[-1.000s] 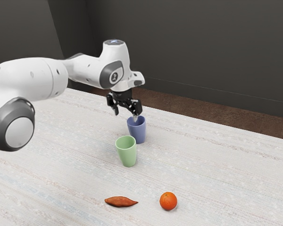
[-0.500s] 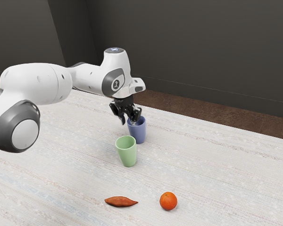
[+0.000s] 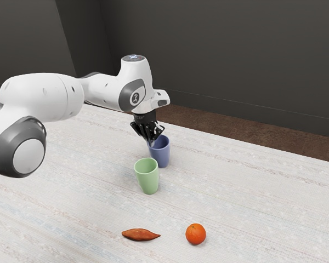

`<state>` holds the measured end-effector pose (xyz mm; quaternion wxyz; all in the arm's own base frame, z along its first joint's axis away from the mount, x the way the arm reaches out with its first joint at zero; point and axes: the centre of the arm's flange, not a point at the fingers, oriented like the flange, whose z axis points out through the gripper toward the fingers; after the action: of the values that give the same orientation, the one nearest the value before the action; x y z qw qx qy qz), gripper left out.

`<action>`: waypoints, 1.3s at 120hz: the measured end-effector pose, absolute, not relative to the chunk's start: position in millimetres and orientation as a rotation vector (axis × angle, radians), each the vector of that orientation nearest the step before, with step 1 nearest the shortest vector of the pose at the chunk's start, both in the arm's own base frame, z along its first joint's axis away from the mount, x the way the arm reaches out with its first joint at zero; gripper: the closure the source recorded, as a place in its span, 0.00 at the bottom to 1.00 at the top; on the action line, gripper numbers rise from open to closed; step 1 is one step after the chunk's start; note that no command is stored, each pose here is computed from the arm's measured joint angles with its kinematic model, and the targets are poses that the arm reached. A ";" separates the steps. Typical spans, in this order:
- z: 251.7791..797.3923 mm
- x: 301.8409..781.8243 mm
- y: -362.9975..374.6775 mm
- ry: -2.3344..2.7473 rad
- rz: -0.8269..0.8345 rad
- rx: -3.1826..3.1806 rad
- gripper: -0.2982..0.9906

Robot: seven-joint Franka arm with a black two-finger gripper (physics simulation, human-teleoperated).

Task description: Place the left cup onto the right cup

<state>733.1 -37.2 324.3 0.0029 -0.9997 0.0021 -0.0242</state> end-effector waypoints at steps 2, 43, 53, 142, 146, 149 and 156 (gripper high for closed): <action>324.5 733.0 -37.2 0.006 -0.076 -3.135 0.83; 412.4 703.3 -31.5 -0.036 -0.184 -3.142 0.84; 438.1 687.4 -29.7 -0.049 -0.211 -3.145 0.84; 450.5 605.1 -47.4 -0.314 -0.023 -3.176 0.84; 448.7 604.4 -47.4 -0.329 -0.016 -3.175 0.84; 447.8 604.1 -47.4 -0.340 -0.012 -3.175 0.84; 445.0 604.1 -47.7 -0.364 -0.004 -3.175 0.84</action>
<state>604.1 -47.7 445.0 -0.0273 -0.9931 -0.1137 -0.0012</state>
